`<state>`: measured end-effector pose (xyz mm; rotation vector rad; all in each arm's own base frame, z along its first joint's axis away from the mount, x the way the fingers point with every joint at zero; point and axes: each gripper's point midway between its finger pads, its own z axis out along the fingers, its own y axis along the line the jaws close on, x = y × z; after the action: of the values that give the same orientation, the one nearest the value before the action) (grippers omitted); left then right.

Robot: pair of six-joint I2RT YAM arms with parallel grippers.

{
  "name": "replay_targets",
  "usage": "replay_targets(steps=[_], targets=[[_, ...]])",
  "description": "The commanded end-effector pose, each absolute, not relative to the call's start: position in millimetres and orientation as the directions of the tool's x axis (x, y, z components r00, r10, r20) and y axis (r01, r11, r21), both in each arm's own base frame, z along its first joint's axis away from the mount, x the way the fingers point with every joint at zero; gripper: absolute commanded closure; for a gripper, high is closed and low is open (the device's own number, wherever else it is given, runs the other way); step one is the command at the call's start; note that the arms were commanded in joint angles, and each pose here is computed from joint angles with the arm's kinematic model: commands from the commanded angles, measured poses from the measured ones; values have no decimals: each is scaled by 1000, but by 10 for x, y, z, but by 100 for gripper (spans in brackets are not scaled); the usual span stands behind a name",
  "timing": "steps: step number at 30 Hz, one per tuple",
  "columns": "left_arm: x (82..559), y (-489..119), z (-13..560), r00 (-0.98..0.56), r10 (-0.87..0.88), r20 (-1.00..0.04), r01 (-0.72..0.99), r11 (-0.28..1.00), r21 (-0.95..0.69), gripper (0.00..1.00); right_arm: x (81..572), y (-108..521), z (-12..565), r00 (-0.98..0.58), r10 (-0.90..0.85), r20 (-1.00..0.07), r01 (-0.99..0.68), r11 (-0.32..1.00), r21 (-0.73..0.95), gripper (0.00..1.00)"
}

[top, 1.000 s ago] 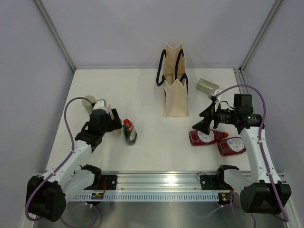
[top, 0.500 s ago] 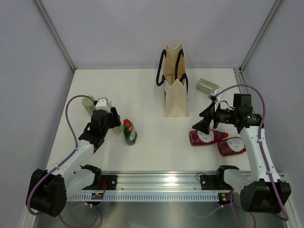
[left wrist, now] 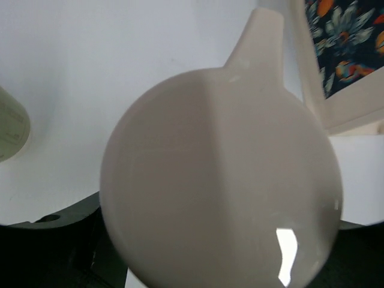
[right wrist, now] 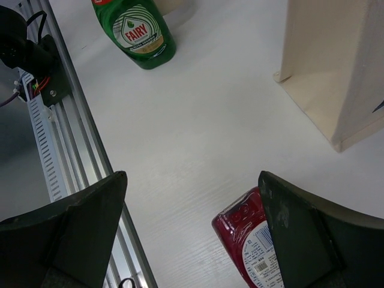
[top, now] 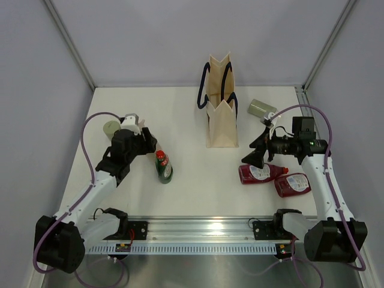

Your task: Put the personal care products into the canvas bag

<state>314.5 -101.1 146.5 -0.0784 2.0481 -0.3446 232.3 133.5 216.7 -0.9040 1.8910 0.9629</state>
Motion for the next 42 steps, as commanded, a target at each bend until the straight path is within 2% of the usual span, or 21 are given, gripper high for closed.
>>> replay_targets(steps=[1, 9, 13, 19, 20, 24, 26, 27, 35, 42], targets=[[3506, -1285, 2659, -220, -320, -921, 264, 890, -372, 100, 2339, 1429, 2375, -346, -228, -910, -886, 399, 237, 0], [3728, -1605, 3321, -184, -407, -894, 384, 808, -447, 100, 2348, 1459, 2398, -355, -220, -909, -881, 403, 247, 1], [3715, -1995, 3925, -129, -420, -899, 501, 754, -424, 100, 2351, 1452, 2390, -363, -217, -906, -876, 410, 253, 1], [3888, -2262, 4508, -51, -464, -885, 556, 723, -411, 100, 2345, 1452, 2369, -381, -214, -899, -868, 417, 269, 0], [3876, -2307, 4757, -22, -482, -876, 587, 703, -402, 100, 2341, 1449, 2372, -384, -212, -899, -866, 419, 271, 1], [4022, -2605, 5070, 0, -492, -871, 646, 664, -376, 100, 2332, 1448, 2364, -390, -213, -896, -863, 424, 275, 1], [4208, -2816, 4987, -27, -473, -880, 656, 656, -373, 100, 2329, 1442, 2366, -389, -214, -896, -861, 429, 272, 1], [4212, -2845, 5205, 5, -491, -871, 673, 646, -360, 100, 2326, 1441, 2362, -391, -214, -895, -860, 430, 273, 1], [4828, -3314, 4956, 24, -417, -908, 664, 686, -297, 100, 2272, 1423, 2351, -384, -219, -897, -857, 446, 258, 1], [5134, -3579, 4301, -14, -292, -956, 615, 752, -238, 100, 2248, 1419, 2299, -390, -211, -896, -849, 459, 261, 0]])
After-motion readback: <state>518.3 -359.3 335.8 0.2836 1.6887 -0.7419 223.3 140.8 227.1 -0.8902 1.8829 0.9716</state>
